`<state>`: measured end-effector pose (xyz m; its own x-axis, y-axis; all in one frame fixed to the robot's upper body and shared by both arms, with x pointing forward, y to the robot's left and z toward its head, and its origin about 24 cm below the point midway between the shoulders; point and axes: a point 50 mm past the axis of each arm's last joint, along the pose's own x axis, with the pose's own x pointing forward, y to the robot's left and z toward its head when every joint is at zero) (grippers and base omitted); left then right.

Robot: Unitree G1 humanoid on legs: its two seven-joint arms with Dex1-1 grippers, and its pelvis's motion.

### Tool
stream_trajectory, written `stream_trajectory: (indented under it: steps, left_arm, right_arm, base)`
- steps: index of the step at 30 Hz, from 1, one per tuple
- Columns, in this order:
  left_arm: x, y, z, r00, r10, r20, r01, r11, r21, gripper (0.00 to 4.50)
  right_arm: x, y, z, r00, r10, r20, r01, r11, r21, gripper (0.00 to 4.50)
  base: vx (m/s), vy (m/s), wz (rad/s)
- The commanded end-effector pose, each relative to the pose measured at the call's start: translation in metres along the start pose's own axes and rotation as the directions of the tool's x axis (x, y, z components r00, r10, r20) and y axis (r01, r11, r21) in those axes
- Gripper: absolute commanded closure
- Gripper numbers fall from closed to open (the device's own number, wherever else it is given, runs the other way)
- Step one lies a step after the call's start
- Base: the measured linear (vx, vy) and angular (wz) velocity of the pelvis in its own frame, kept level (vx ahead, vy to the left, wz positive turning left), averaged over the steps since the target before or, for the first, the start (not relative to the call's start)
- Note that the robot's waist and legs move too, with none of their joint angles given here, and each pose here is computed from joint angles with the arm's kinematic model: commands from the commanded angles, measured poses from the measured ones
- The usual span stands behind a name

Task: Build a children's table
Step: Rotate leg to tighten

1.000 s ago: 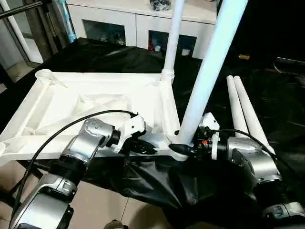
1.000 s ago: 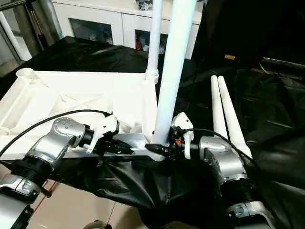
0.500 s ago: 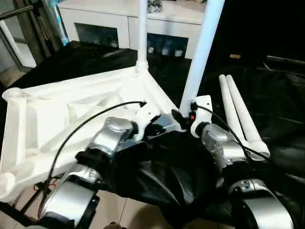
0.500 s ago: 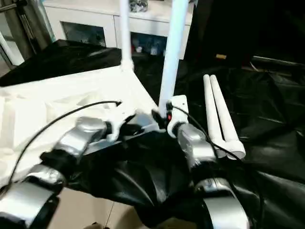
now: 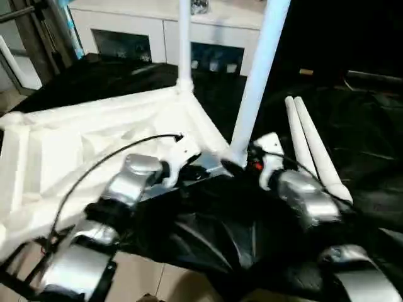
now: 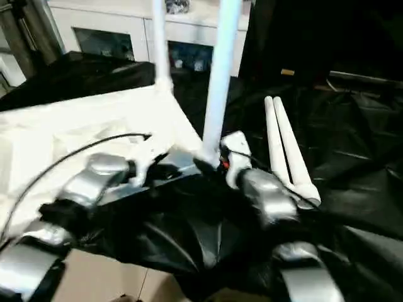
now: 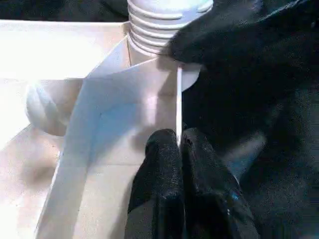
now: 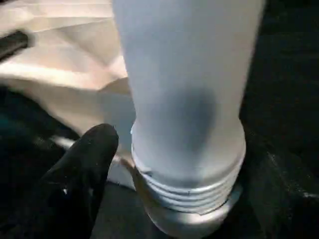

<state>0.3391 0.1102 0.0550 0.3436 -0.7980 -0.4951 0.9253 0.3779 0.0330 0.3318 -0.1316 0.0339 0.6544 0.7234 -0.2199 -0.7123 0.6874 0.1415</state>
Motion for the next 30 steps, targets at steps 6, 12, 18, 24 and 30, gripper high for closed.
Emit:
stream_trajectory:
  steps: [6,12,18,24,30]
  left_arm:
    - [-0.006,-0.017,0.013,0.967,-0.246,0.064,0.239,0.965,0.105,4.50]
    - [-0.011,-0.018,0.010,0.958,-0.283,0.054,0.277,0.956,0.099,4.50]
    - [-0.012,-0.020,0.009,0.954,-0.295,0.052,0.289,0.952,0.097,4.50]
    - [-0.008,-0.018,0.009,0.968,-0.241,0.063,0.236,0.968,0.088,4.50]
    - [0.006,-0.009,0.014,0.996,-0.058,0.070,0.055,0.998,0.041,4.50]
  right_arm:
    - [-0.011,0.030,-0.006,0.903,0.412,-0.123,-0.416,0.909,-0.013,0.58]
    - [-0.020,0.036,-0.009,0.854,0.488,-0.179,-0.495,0.869,0.005,0.83]
    - [-0.020,0.041,-0.010,0.835,0.515,-0.195,-0.522,0.853,0.021,1.20]
    - [-0.016,0.043,-0.014,0.854,0.484,-0.191,-0.487,0.873,0.035,1.65]
    - [0.007,0.032,-0.025,0.969,0.158,-0.187,-0.156,0.987,0.029,1.72]
  base:
    - [0.000,0.000,0.00]
    - [0.000,0.000,0.00]
    - [0.000,0.000,0.00]
    - [0.000,0.000,0.00]
    - [0.000,0.000,0.00]
